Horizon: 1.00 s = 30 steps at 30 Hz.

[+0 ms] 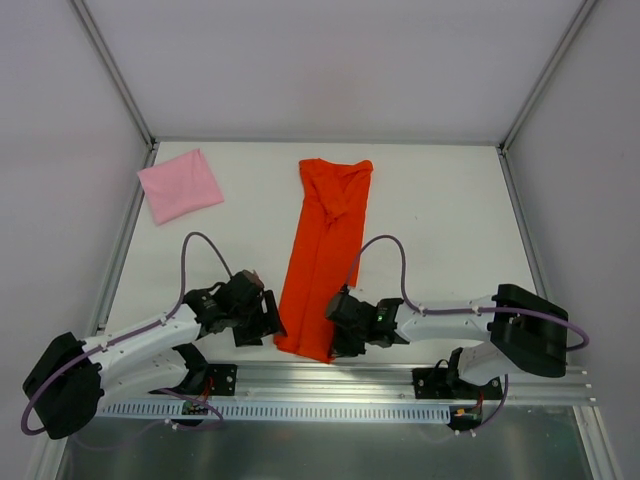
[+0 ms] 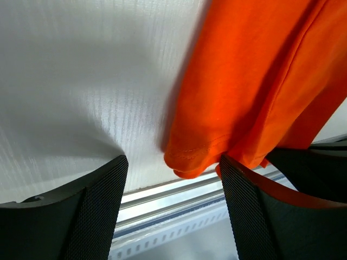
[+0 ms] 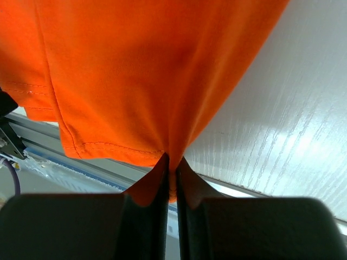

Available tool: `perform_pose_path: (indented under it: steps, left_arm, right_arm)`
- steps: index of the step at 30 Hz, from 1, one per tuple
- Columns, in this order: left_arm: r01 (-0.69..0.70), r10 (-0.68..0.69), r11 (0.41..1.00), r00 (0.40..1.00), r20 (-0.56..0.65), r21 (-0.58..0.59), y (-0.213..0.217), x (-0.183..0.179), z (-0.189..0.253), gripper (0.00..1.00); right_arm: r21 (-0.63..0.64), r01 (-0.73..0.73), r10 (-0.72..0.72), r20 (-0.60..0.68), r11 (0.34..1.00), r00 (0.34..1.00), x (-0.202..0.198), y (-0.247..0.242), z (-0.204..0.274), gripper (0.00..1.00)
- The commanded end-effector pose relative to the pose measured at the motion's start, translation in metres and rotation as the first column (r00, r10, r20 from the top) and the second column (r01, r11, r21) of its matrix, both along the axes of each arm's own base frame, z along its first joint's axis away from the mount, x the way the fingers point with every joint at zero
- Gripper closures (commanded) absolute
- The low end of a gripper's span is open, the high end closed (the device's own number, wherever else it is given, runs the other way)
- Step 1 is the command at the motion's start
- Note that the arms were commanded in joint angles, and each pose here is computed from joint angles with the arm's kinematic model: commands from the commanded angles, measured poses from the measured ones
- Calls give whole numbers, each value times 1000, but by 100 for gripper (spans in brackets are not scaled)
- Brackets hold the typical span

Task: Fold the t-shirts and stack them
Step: Grab the bottom of the folded rectangular tshirt with both arms

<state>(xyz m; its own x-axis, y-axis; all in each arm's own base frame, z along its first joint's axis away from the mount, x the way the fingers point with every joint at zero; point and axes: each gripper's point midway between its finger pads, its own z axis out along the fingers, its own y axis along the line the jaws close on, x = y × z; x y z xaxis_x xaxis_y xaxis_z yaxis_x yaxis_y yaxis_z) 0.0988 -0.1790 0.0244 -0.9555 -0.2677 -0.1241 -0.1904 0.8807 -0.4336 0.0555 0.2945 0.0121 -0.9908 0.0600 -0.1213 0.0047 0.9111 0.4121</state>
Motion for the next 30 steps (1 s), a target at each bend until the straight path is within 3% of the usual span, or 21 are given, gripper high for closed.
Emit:
perform_pose_path:
  steps: [1, 8, 9, 11, 13, 17, 20, 24, 30]
  left_arm:
    - [11, -9, 999, 1000, -28, 49, 11, -9, -16, 31]
    - [43, -43, 999, 999, -16, 32, 3, -5, -22, 52]
    - [54, -53, 998, 998, -17, 32, 2, -5, -22, 64]
    - [60, -59, 998, 998, -13, 26, -2, -2, -20, 76]
    - [69, -69, 997, 998, 3, 17, -5, 2, -15, 98]
    - [80, -81, 996, 996, 38, 48, -3, 10, 4, 100]
    - [90, -103, 991, 985, 140, 98, -1, 31, 40, 100]
    - [69, -120, 984, 937, 328, 162, -6, 81, 102, 100]
    - [52, -112, 988, 893, 437, 149, -22, 142, 143, 100]
  right_arm:
    - [-9, 70, -69, 36, 998, 997, 7, 4, 1, 92]
    - [-13, 61, -60, 50, 998, 997, 9, 8, 6, 94]
    - [-15, 62, -61, 56, 998, 997, 10, 8, 6, 96]
    - [-14, 58, -57, 65, 998, 996, 11, 8, 9, 96]
    - [-15, 54, -53, 81, 998, 995, 13, 7, 14, 98]
    - [-11, 50, -48, 142, 999, 989, 23, 4, 35, 99]
    - [2, 55, -54, 224, 998, 973, 37, 1, 64, 99]
    - [62, 93, -109, 344, 994, 933, 72, -5, 112, 99]
    - [82, 95, -122, 435, 992, 892, 129, -27, 155, 99]
